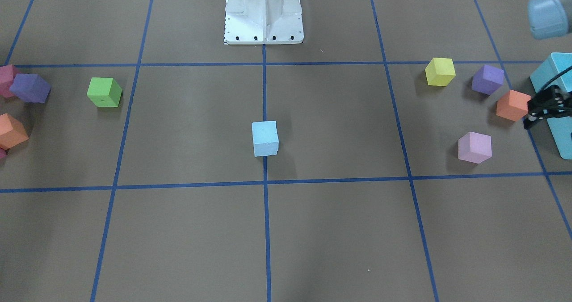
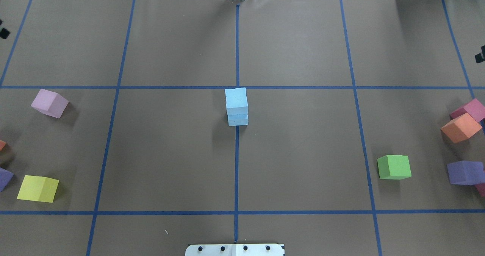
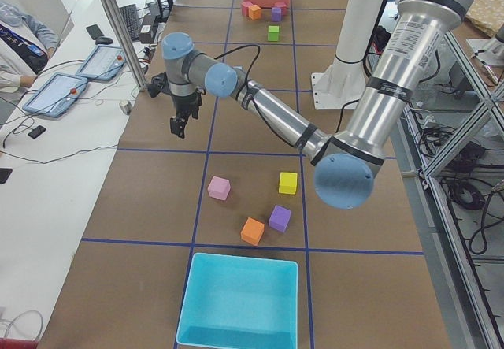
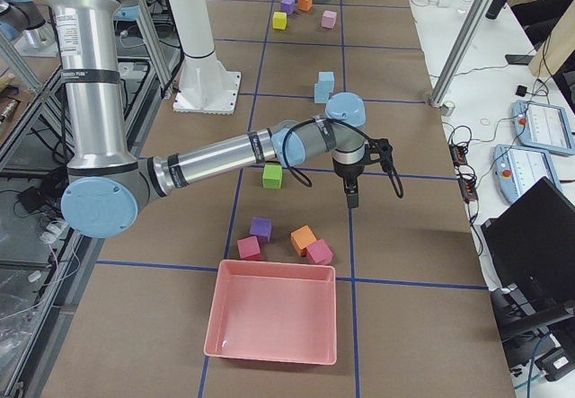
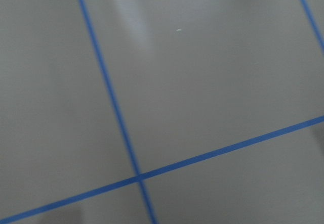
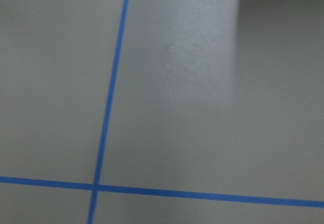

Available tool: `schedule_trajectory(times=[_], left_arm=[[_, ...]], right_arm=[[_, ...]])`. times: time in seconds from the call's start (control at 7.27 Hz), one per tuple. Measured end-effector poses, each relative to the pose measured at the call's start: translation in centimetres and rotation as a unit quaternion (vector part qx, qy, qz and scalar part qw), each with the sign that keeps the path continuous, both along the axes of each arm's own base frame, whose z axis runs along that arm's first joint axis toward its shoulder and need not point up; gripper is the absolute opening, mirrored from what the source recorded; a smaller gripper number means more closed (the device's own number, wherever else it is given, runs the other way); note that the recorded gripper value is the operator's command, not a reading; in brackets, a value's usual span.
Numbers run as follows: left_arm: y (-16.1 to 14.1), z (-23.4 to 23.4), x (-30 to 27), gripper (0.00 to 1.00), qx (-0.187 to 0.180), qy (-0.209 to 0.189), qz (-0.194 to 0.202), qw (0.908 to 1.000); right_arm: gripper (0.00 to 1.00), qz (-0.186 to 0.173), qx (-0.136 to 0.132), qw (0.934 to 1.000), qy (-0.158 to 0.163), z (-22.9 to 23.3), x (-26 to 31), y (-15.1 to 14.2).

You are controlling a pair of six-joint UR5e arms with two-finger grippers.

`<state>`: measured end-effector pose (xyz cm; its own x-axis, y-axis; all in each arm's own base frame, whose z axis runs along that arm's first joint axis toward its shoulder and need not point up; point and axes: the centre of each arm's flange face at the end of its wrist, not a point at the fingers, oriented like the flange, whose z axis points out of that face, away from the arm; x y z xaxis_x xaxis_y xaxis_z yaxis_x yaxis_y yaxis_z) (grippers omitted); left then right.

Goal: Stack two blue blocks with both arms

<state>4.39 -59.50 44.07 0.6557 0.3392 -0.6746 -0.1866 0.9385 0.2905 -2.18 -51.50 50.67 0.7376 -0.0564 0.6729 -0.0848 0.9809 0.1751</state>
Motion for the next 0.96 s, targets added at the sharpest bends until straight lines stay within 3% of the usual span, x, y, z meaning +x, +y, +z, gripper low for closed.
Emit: schedule_trajectory(times=[0.41, 0.69, 0.96], left_arm=[[2.8, 12.9, -5.5, 1.00, -0.071, -0.006, 0.005, 0.9974], [5.8, 17.1, -6.4, 1.00, -0.103, -0.006, 0.002, 0.9946], [7.6, 18.7, -7.1, 1.00, -0.107, -0.005, -0.003, 0.9942]], right_arm=[[1.00, 0.015, -0.068, 0.9976, -0.004, 3.1, 3.7, 2.5], [1.00, 0.018, -0.095, 0.9953, -0.002, 5.0, 4.3, 4.0], [1.00, 0.019, -0.111, 0.9936, 0.006, 6.9, 4.6, 5.9]])
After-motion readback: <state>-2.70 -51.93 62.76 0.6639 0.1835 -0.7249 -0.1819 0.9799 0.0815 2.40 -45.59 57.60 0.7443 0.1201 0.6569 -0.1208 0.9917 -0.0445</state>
